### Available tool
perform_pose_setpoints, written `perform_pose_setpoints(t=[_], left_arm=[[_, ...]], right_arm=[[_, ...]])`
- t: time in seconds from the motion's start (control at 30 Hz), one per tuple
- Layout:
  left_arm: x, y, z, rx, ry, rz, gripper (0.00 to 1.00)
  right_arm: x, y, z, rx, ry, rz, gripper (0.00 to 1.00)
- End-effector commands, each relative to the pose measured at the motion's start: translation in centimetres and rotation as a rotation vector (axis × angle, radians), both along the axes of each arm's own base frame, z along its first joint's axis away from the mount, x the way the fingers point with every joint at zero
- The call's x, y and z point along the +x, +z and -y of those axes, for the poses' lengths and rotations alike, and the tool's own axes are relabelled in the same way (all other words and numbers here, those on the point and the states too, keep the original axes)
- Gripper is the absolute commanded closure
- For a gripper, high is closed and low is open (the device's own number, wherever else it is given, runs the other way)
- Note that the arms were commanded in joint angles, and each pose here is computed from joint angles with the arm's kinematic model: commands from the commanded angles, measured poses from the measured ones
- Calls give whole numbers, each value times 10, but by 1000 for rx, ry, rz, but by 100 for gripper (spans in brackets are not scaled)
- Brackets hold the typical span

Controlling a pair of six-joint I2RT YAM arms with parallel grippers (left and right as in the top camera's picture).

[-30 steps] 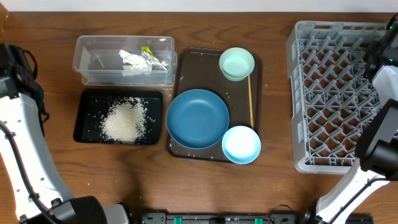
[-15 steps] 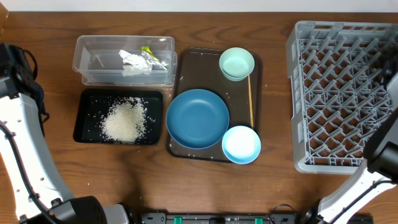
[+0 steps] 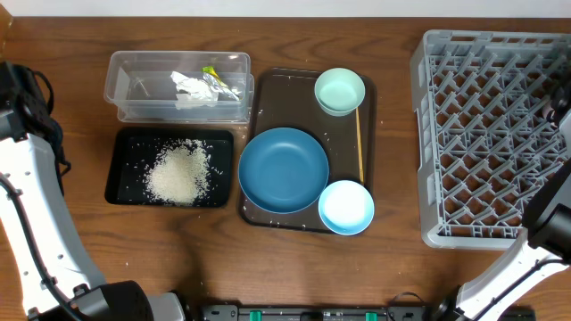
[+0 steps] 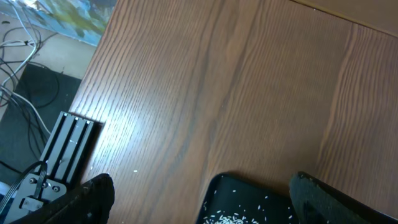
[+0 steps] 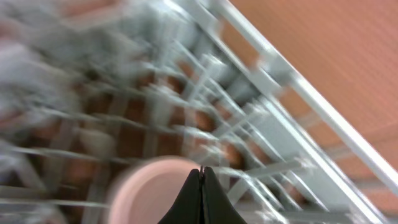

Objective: Sort waste into correct bins and load items into the dishwasher rack
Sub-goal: 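Move the right gripper back over the brown tray to the mint-green bowl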

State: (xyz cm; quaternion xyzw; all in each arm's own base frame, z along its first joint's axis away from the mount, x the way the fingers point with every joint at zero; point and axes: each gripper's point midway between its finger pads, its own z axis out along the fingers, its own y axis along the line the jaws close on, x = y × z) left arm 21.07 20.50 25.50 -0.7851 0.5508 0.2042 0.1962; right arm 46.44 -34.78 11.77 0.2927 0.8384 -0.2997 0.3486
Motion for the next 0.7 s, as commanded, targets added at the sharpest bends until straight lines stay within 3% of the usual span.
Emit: perform_pose_setpoints(t=[0.0, 0.27, 0.4, 0.57, 0.67], left_arm=[[-3, 3, -1, 10, 19, 8, 8], [-3, 3, -1, 10, 19, 7, 8], [-3, 3, -1, 10, 19, 8, 8], [-3, 3, -1, 10, 19, 8, 8], [-3, 3, -1, 10, 19, 8, 8]], right_arm=[[-38, 8, 25, -101, -199, -70, 99], [-36, 49, 16, -91, -216, 59, 95], [-14, 86, -15, -7, -95, 201, 62], [28, 149, -92, 210, 235, 454, 48], [42, 191, -168, 406, 562, 573, 19]])
